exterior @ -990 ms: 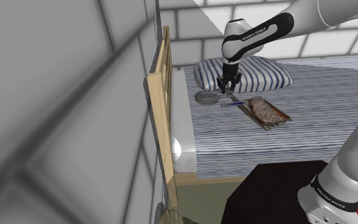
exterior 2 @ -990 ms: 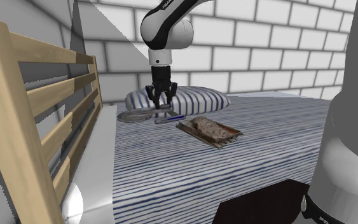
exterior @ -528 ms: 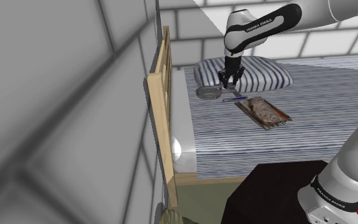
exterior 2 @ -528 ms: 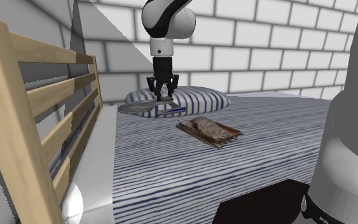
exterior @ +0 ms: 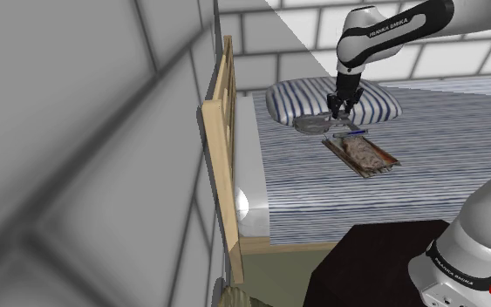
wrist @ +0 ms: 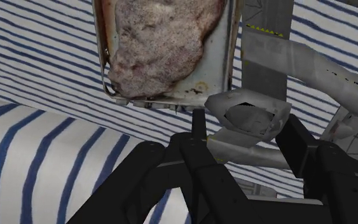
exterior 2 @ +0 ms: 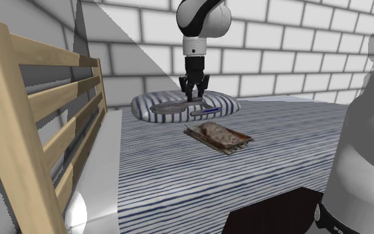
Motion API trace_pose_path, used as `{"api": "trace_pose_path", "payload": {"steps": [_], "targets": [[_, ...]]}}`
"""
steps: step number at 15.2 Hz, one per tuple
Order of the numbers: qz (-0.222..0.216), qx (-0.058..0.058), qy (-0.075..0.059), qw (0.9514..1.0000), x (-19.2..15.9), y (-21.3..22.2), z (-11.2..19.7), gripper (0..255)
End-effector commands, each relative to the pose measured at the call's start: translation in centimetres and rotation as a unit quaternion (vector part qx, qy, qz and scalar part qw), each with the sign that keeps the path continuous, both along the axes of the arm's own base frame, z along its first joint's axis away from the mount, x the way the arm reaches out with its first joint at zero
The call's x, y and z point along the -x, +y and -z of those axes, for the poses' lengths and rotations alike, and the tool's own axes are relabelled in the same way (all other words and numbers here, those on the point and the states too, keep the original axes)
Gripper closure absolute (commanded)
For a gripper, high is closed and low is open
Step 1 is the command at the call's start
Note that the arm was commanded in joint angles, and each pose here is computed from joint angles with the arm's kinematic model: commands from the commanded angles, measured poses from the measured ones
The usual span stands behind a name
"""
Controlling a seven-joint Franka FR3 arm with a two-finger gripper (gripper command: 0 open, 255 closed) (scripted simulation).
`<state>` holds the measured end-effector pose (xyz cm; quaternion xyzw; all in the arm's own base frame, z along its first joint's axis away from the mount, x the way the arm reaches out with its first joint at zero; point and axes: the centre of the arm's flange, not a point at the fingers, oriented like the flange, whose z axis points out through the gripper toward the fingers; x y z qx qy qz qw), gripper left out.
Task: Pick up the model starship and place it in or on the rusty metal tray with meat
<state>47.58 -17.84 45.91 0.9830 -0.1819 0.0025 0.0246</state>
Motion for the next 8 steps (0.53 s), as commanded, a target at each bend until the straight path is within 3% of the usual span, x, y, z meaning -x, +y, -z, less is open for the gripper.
{"api": "trace_pose_path", "payload": {"steps": [1, 8], "targets": [[-0.001, 0.0, -0.001, 1.0, 2.2, -1.8, 0.0, 255], [-0.001, 0.0, -0.001, 1.0, 9.0, -8.1, -0.8, 255]]}}
